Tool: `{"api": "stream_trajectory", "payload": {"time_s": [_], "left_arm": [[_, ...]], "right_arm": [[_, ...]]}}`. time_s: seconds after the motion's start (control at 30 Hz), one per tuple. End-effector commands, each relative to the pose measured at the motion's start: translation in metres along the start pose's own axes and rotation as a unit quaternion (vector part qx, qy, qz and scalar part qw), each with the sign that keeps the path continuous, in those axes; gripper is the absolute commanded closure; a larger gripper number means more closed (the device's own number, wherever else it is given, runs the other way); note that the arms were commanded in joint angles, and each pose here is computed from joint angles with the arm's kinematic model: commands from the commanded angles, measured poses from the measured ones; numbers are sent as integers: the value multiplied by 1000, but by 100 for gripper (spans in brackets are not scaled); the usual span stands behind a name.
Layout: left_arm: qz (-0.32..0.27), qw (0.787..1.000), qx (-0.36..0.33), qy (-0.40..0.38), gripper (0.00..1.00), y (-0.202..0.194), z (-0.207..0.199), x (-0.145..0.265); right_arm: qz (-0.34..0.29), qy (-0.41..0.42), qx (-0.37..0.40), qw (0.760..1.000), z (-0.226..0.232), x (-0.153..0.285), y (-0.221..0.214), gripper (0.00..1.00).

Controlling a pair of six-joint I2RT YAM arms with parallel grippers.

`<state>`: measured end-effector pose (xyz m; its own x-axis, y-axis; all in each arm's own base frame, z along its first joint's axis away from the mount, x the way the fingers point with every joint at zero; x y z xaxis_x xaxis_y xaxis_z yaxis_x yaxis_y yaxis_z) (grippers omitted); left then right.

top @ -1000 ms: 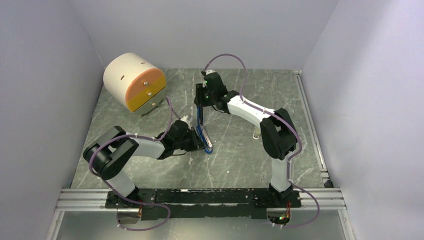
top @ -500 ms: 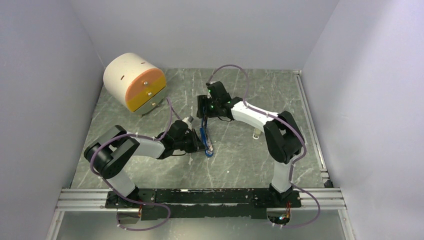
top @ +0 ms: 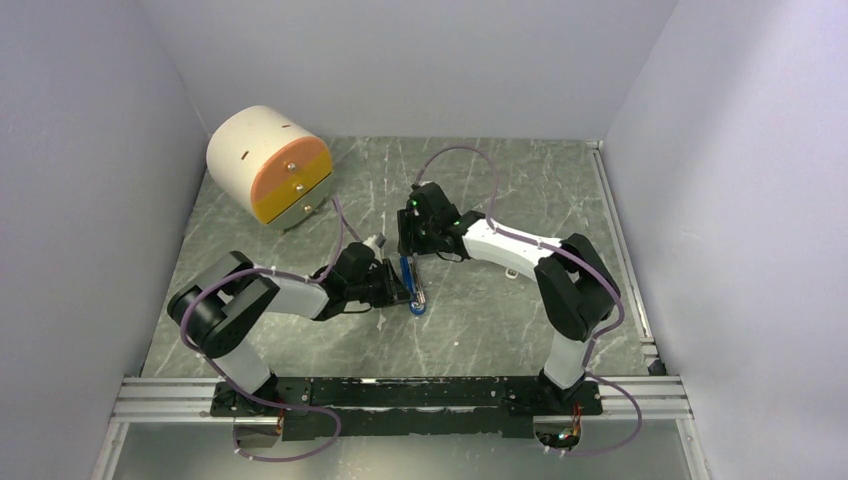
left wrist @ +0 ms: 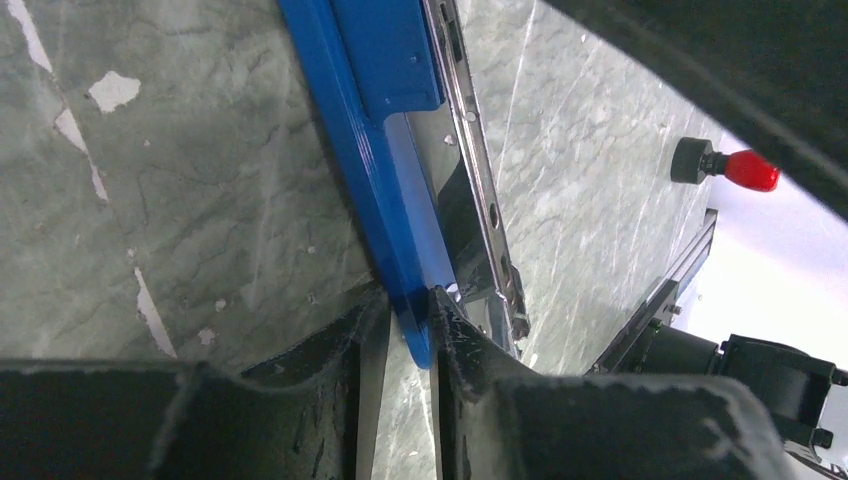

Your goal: Load the staples into the stapler

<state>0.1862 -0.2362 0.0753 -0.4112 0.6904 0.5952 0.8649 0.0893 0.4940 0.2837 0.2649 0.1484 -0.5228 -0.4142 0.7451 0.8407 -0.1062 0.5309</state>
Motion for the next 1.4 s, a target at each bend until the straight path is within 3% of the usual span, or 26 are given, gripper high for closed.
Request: {"api": "stream_trajectory", "payload": {"time_s": [0.0, 0.2, 0.6, 0.73, 0.93, 1.37], "left_arm": [[65, 995, 7, 70, 71, -33, 29, 10], [60, 996, 16, 69, 77, -34, 29, 12], [42, 997, 23, 65, 74, -30, 28, 19], [26, 997, 20, 72, 69, -27, 27, 25], [-15, 994, 5, 104, 53, -19, 25, 39], [-119, 976, -13, 182, 41, 6, 18, 79]], "right_arm": [[0, -30, -13, 999, -5, -5, -10, 38], [23, -41, -2, 999, -5, -16, -24, 47], [41, -46, 18, 998, 0, -25, -39, 44], [39, -73, 29, 996, -1, -31, -44, 57], [19, -103, 35, 994, 4, -38, -43, 76], [-75, -110, 24, 991, 36, -75, 1, 79]]}}
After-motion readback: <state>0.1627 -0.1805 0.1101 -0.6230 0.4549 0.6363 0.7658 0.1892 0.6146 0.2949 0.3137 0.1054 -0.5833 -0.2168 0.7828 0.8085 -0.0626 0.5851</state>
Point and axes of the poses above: each gripper's point midway between its finger pads, its own x axis back along the fingers, its own z axis along the line the jaws close on, y = z × x, the point moved 10 cm from there along x, back along the fingers, and after that the axes turned 12 degrees about -x, right-handed, at the moved point
